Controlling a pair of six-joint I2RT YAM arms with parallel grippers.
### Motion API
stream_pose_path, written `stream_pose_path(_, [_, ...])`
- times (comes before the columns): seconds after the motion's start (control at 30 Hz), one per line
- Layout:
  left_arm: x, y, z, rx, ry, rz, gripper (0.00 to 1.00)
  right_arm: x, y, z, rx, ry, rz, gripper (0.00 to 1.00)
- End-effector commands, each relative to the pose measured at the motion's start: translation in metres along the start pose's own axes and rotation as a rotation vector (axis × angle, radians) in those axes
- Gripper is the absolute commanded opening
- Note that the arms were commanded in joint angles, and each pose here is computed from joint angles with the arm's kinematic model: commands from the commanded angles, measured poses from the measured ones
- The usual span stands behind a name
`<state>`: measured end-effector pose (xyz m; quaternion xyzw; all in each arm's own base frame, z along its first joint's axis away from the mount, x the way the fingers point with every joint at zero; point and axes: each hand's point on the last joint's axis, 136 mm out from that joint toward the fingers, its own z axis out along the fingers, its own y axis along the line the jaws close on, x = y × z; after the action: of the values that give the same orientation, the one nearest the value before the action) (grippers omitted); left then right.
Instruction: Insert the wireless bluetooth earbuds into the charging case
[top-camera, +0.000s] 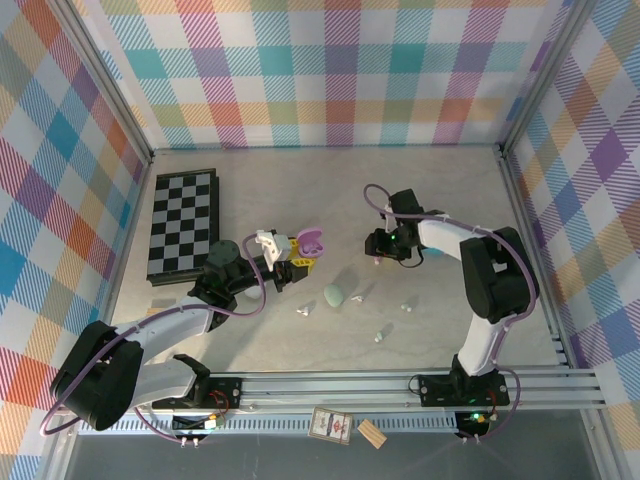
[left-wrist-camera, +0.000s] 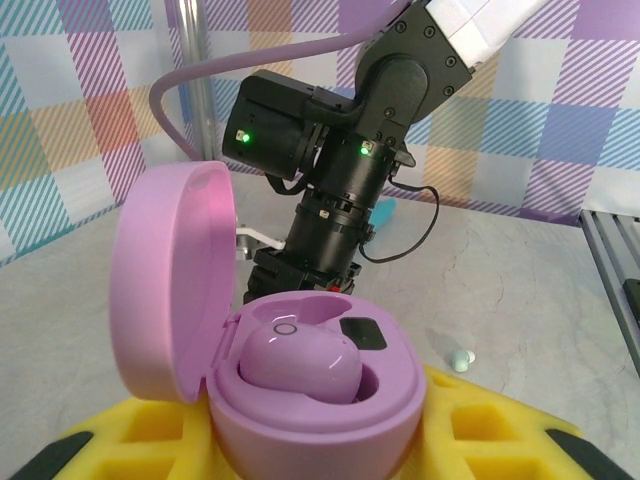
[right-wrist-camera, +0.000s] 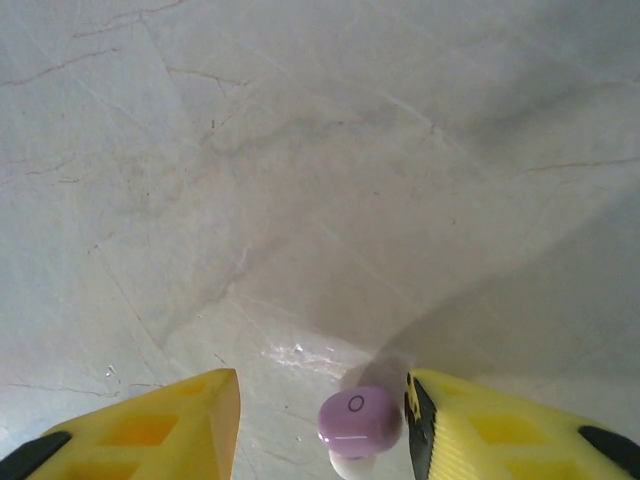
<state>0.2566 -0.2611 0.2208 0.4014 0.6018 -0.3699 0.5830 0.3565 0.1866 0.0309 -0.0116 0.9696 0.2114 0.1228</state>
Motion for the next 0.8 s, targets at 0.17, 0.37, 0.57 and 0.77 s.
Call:
stream_pose_path(0.17, [-0.016,0.004,0.0,-0.008,-0.058,0.044,0.32,0.001,0.017,0.007,-0.02,0.059,-0.008,0.47])
stream_pose_path(0.37, [-0.016,0.006,-0.001,-0.024,-0.073,0.034,0.31,-0.009,0.024,0.011,-0.029,0.05,-0.034,0.46])
stream_pose_path(0.57, [-0.01,0.013,-0.004,-0.066,-0.061,0.026,0.32,-0.015,0.025,-0.005,0.043,-0.01,-0.116,0.47])
stream_pose_path(0.77, [-0.008,0.03,-0.016,-0.122,-0.107,-0.014,0.32,-0.009,0.018,-0.021,0.181,-0.08,-0.264,0.46])
